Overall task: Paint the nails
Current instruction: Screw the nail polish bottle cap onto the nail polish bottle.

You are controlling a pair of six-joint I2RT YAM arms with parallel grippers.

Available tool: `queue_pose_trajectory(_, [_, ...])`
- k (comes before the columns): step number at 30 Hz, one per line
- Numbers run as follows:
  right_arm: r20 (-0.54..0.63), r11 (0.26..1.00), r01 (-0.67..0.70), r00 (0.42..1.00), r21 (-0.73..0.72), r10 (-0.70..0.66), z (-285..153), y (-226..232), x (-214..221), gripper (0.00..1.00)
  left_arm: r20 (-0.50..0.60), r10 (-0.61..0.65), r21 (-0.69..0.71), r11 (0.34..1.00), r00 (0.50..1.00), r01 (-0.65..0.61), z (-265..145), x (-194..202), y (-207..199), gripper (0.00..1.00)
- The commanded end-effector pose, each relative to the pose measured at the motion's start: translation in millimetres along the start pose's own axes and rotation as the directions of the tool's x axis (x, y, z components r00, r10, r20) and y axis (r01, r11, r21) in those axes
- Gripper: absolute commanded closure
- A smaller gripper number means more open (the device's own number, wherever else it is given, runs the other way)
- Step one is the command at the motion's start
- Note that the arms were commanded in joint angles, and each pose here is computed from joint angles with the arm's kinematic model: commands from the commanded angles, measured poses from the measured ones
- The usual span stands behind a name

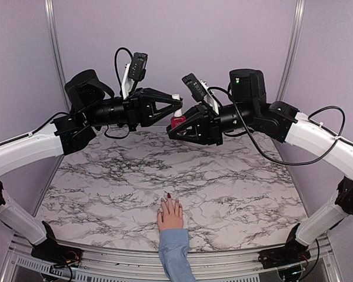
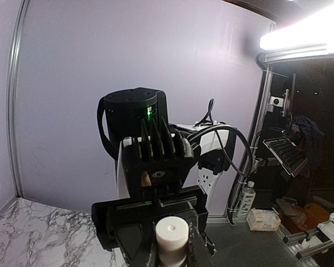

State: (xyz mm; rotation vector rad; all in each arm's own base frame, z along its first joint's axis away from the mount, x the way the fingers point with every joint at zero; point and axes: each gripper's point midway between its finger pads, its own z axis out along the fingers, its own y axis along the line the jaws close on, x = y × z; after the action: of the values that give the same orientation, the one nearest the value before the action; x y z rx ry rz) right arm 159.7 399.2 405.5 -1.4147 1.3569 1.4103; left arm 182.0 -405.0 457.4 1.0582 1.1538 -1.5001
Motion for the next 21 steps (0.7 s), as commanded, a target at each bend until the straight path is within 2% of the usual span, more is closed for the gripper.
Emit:
queue_pose_trajectory(1, [0.139,0.979,0.190,0.974,-0.072,-0.179,-10,36,-55,1.00,-0.081,-0.097,0.024,0.995,0.992,0.099,4,29,12,1.00])
queue_pose_trajectory(7, [0.074,0.989,0.141,0.987,0.053,-0.145,-6,8,-33,1.00,0.013,-0.048,-0.132,0.990,0.999,0.050,-12,1,33,0.67])
queue_pose_trajectory(11, [0.031,0.985,0.071,0.997,0.155,-0.077,-3,-17,-12,1.00,0.085,0.001,-0.290,0.957,0.996,0.024,-29,-18,52,0.50])
queue_pose_trajectory(12, [0.010,0.960,0.024,1.000,0.280,-0.028,-6,-41,-2,1.00,0.111,0.019,-0.376,0.926,0.994,0.024,-40,-21,62,0.46])
queue_pose_trajectory(16, [0.015,0.862,-0.061,0.998,0.504,0.062,-21,-82,8,1.00,0.127,0.010,-0.479,0.876,0.992,0.053,-52,-14,78,0.46])
queue_pose_trajectory(21, [0.045,0.773,-0.109,0.994,0.625,0.104,-32,-107,11,1.00,0.114,-0.027,-0.588,0.804,0.993,0.090,-61,-1,98,0.45])
